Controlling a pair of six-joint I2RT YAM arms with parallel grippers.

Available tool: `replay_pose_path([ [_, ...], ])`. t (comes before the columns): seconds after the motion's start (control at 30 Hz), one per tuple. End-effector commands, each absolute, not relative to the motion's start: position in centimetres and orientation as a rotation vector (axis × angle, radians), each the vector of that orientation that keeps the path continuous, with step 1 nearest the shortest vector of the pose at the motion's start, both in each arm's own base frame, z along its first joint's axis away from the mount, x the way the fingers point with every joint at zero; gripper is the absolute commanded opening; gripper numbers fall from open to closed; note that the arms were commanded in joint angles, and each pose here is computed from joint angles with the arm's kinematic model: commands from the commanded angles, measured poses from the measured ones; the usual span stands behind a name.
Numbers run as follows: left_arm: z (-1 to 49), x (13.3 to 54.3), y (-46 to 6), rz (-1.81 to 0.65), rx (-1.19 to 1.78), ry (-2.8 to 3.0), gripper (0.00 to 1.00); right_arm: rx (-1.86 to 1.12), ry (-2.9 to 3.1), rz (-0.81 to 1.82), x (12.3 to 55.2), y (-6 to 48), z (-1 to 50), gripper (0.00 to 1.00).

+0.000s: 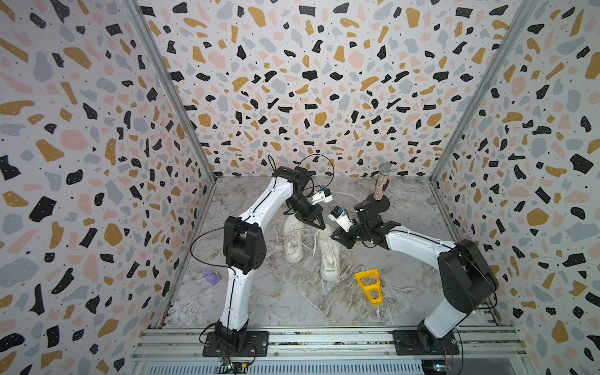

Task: Tie the shoes
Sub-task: Cross the shoelace with the shoelace.

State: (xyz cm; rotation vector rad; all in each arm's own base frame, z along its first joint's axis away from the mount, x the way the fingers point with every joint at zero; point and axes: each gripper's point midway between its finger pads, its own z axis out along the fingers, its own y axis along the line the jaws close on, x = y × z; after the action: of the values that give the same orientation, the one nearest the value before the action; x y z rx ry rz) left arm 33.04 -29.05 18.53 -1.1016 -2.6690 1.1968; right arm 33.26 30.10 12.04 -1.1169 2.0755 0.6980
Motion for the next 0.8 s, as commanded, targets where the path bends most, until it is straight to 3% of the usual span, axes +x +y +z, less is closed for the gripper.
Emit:
replay_pose_path([
  [0.0, 19.5, 32.8, -29.3, 1.260, -1.070, -2.644, 0.00, -1.102, 2.022, 0.695, 33.9, 30.7, 12.9, 0.26],
  [0.77, 19.3, 33.2, -30.3, 1.346, -0.977, -2.616, 0.00, -0.949, 2.011, 0.641, 36.7, 31.0, 13.0, 0.39],
])
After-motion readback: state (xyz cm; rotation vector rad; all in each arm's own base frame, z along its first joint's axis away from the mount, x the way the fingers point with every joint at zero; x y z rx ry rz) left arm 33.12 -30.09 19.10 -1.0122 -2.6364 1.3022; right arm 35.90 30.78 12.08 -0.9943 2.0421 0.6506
